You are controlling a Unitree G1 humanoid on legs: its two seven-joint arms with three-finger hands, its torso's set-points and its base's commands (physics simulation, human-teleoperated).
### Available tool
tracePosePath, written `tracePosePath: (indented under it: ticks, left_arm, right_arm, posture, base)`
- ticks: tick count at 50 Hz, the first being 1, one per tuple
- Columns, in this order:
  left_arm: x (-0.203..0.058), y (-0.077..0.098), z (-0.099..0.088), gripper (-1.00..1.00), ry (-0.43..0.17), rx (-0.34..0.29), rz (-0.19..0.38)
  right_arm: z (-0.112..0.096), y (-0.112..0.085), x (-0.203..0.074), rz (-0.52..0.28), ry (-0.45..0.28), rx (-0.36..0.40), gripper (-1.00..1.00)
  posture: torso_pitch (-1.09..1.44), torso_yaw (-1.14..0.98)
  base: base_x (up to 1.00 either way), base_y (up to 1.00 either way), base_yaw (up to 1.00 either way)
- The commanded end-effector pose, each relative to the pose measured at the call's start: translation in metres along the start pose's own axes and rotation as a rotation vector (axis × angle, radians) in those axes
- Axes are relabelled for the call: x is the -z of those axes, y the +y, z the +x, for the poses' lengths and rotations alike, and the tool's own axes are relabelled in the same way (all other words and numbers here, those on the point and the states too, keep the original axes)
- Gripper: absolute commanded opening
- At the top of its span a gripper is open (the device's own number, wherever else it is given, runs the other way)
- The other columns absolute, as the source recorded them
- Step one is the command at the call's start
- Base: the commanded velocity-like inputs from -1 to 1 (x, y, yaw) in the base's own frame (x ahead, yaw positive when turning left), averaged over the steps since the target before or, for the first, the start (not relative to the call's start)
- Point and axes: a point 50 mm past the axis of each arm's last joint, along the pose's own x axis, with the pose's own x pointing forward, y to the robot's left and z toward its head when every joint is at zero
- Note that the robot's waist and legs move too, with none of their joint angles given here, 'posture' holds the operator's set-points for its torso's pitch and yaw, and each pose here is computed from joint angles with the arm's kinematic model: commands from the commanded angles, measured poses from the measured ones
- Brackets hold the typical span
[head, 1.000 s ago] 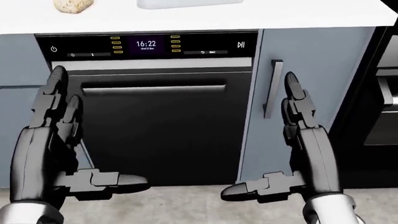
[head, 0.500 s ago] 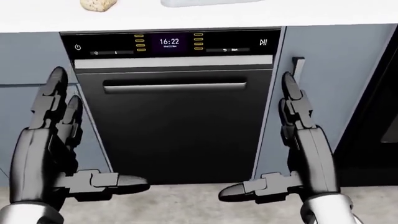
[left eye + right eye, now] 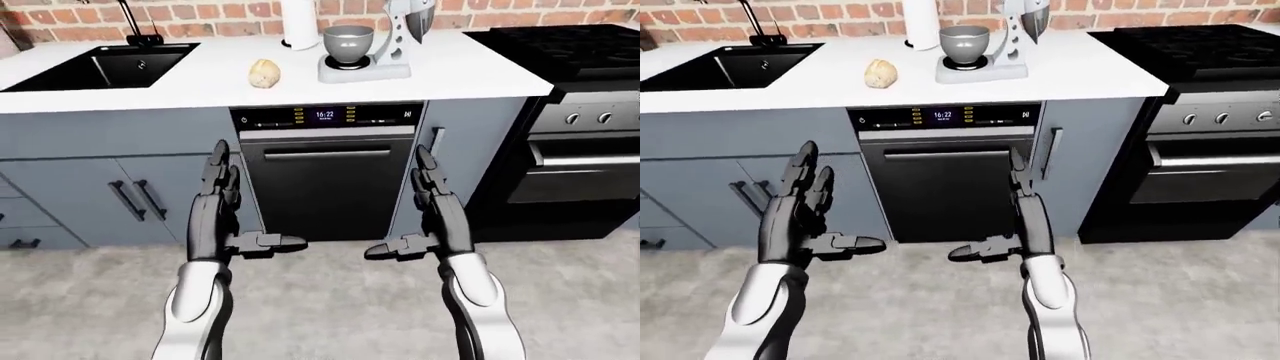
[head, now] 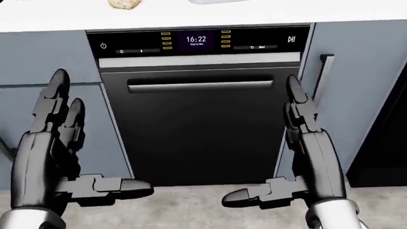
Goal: Place the bread in the stand mixer bowl.
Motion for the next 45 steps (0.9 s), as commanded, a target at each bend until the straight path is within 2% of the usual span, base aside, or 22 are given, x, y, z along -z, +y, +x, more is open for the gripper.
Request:
tracePosePath:
  ticks: [1, 32, 37, 45]
  left_arm:
    - [-0.0181, -0.0070, -0.0006, 1.00, -0.102, 0.033, -0.009]
    - [-0.0167, -0.0065, -0.0017, 1.00, -0.101, 0.032, -0.013]
    - [-0.0163, -0.0061, -0.0021, 1.00, -0.101, 0.032, -0.014]
    - [-0.0158, -0.0065, -0.0021, 1.00, -0.101, 0.033, -0.014]
  right_arm:
    - [0.0004, -0.0064, -0.0194, -0.016, -0.105, 0.031, 1.00]
    - [0.0002, -0.0047, -0.0193, -0.015, -0.108, 0.026, 1.00]
    - [-0.0019, -0.0039, -0.0212, 0.000, -0.136, 0.018, 1.00]
    - [-0.0006, -0.0053, -0.0186, 0.004, -0.116, 0.029, 1.00]
  posture:
    - [0.00, 0.00]
    - [0.00, 0.00]
    - [0.00, 0.00]
    - [0.00, 0.00]
  base:
    - [0.00, 0.21, 0.00]
    - [0.00, 0.21, 0.00]
    - [0.00, 0.00, 0.00]
    - [0.00, 0.00, 0.00]
